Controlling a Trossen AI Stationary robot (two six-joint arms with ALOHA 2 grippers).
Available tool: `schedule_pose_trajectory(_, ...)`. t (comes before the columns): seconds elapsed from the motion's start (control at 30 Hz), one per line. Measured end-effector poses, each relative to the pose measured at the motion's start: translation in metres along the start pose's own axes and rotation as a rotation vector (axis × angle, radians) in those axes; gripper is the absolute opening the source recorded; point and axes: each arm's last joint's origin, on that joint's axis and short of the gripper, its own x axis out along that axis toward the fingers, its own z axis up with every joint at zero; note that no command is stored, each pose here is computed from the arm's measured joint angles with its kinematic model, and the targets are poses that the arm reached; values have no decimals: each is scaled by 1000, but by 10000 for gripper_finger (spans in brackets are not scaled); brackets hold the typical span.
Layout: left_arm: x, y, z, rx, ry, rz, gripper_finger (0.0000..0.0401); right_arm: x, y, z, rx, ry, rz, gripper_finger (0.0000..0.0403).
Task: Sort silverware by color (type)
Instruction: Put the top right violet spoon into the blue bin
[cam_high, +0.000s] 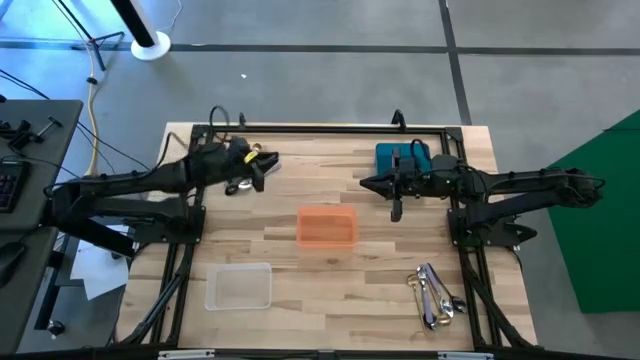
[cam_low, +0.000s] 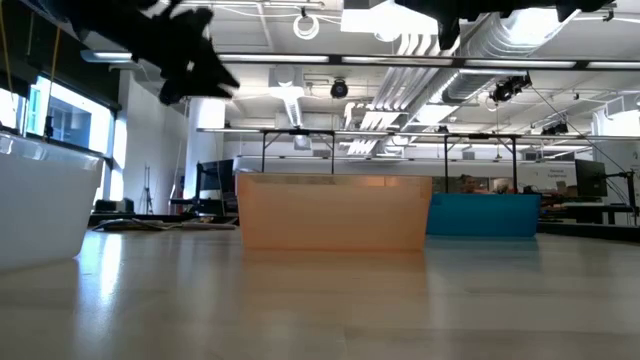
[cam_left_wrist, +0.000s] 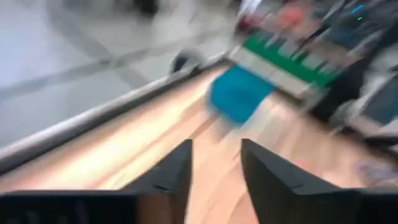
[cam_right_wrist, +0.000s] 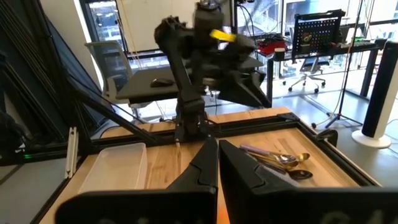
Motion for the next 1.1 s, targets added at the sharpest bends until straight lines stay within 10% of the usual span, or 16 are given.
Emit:
schedule_pose_trajectory(0.3, 24, 55, 13, -30, 454, 342, 235, 0, -1, -1, -4, 12, -24, 0)
schedule_pose_trajectory(1.1, 109, 77, -58, -30, 894, 349, 241, 0, -1, -6, -11, 65, -28, 0)
